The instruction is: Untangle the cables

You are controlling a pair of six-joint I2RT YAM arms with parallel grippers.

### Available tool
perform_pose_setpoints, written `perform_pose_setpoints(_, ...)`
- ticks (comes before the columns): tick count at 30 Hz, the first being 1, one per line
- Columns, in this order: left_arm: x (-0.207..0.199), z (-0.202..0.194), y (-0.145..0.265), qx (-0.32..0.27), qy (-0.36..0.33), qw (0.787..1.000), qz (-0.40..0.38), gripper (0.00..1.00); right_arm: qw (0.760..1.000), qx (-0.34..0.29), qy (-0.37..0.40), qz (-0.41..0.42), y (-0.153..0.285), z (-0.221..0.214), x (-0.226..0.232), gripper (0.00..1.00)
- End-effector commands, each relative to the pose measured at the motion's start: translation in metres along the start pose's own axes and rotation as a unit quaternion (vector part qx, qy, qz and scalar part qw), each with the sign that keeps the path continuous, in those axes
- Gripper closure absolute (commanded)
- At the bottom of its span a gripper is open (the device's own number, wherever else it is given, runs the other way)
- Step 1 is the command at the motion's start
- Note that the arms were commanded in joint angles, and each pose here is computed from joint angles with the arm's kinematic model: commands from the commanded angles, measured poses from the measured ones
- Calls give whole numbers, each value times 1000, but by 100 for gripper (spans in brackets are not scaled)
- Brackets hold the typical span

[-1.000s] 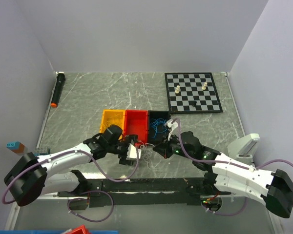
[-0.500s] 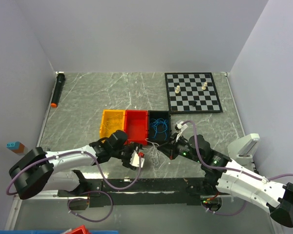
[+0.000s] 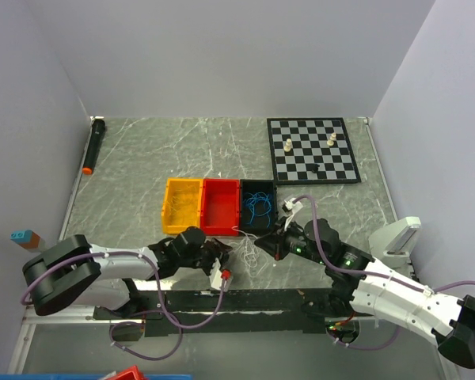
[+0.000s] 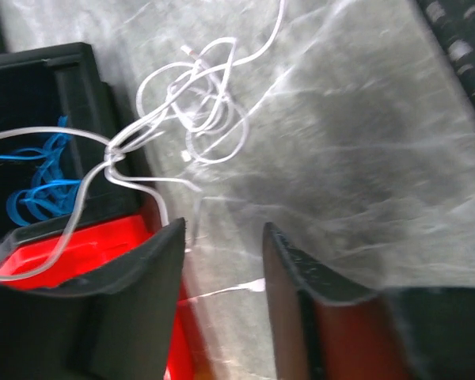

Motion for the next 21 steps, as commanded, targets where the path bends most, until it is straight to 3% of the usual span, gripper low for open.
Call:
perform_pose_setpoints(1, 22, -1, -1, 16, -82, 993, 78, 58, 999, -6, -7, 37, -3, 2, 7, 100)
perform_pose_setpoints(9, 27, 0, -5, 13, -115, 989, 91, 55, 998, 1, -10, 56, -5, 1, 11, 100)
perform_pose_setpoints(21, 24, 0, -9, 20, -107, 992, 62, 74, 998, -14, -7, 53, -1, 7, 11, 100)
Point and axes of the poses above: each gripper's point midway between its finger pads, its own y axis back along the fingers, its own x axis along the line the jaws close on, z = x × y, the point moved 10 cm from there along y, back along the fingers, and after that the axes turned 11 degrees about -y, right-handed, at the moved point
